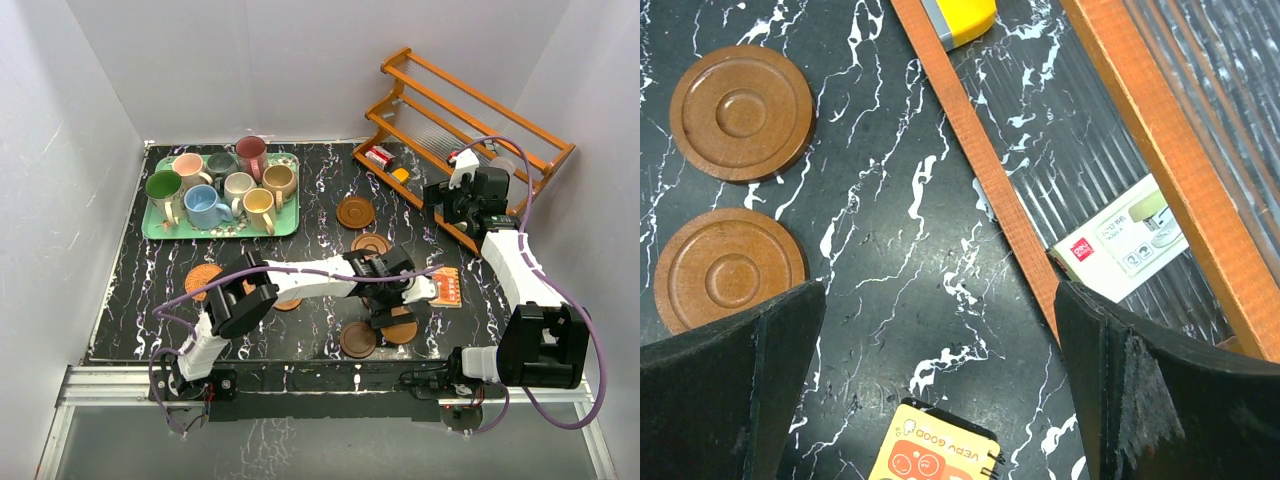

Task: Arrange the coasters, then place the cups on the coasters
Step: Move the coaster to the center of the board.

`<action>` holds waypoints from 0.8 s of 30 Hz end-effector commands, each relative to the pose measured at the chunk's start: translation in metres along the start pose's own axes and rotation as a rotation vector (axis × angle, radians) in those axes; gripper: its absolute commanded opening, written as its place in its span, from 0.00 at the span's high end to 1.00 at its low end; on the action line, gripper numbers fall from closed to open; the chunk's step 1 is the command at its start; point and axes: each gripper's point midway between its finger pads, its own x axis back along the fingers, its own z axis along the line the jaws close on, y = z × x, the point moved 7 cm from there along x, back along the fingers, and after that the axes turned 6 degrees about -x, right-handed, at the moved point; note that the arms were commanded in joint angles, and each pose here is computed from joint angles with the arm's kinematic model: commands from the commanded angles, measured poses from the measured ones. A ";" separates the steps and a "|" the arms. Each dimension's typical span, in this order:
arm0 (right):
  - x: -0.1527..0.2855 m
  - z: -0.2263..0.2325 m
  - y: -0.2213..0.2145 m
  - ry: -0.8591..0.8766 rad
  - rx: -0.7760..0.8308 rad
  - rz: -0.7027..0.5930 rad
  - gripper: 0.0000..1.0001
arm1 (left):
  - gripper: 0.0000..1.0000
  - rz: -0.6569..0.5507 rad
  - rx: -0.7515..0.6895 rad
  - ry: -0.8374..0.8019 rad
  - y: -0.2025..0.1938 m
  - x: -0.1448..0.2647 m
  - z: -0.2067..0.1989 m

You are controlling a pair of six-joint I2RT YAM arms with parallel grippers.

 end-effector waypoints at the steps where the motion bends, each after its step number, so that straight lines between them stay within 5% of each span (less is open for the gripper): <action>1: 0.003 0.002 0.021 0.031 0.010 -0.072 0.02 | 0.01 0.166 -0.063 -0.022 -0.038 0.024 -0.011; 24: 0.003 0.006 0.020 0.075 0.016 -0.066 0.02 | 0.01 0.340 0.084 0.152 -0.148 0.083 0.038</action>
